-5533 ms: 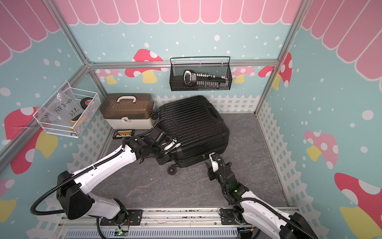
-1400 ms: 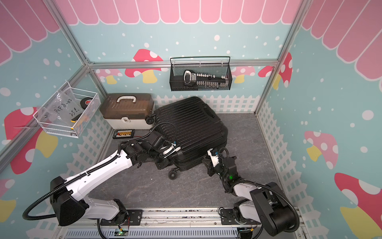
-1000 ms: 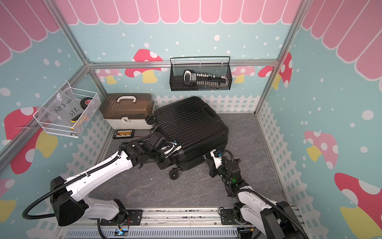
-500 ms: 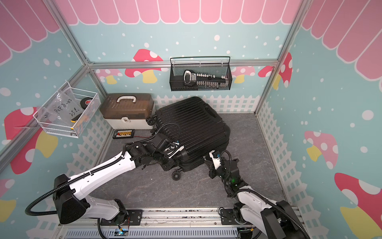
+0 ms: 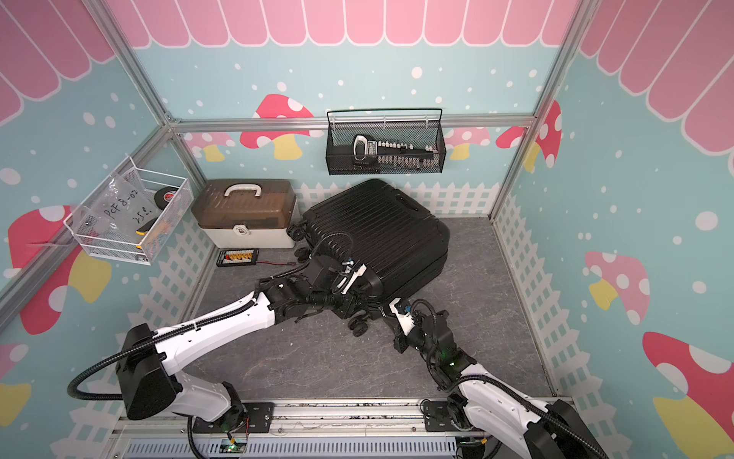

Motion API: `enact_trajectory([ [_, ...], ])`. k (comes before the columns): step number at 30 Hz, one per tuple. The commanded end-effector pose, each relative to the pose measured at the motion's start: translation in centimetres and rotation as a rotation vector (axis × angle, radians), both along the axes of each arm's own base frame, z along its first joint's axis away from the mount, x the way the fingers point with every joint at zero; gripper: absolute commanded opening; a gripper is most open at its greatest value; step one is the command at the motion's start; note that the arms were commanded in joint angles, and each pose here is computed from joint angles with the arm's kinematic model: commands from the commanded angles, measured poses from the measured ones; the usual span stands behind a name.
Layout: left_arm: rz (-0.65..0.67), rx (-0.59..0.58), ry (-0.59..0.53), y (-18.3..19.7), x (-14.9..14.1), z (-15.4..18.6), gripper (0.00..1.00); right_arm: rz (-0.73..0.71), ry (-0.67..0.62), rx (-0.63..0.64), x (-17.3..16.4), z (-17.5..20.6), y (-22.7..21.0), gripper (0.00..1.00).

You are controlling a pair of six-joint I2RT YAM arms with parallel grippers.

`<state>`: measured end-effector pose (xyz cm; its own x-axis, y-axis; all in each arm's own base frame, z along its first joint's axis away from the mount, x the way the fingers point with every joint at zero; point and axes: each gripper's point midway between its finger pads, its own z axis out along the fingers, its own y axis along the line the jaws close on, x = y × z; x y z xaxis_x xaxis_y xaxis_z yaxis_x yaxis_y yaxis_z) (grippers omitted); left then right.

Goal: Close the suitcase zippers
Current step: Zip the zipper on the suitcase.

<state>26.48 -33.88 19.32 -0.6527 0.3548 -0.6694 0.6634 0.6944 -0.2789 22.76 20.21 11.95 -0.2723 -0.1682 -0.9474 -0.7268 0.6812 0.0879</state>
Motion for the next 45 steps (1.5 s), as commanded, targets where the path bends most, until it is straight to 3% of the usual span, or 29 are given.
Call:
enact_trajectory([
  [1, 0.123, -0.32, -0.198, -3.5, 5.0, 9.1, 0.0, 0.13, -0.017, 0.021, -1.9, 1.0, 2.1, 0.0],
  [20, 0.019, -0.433, -0.12, -9.4, 3.2, 8.8, 0.0, 0.107, -0.047, 0.068, -1.1, 1.8, 2.9, 0.0],
  [45, -0.147, -0.504, -0.026, -11.7, -0.4, 9.0, 0.0, 0.05, -0.043, 0.092, 0.2, 1.5, 2.9, 0.0],
])
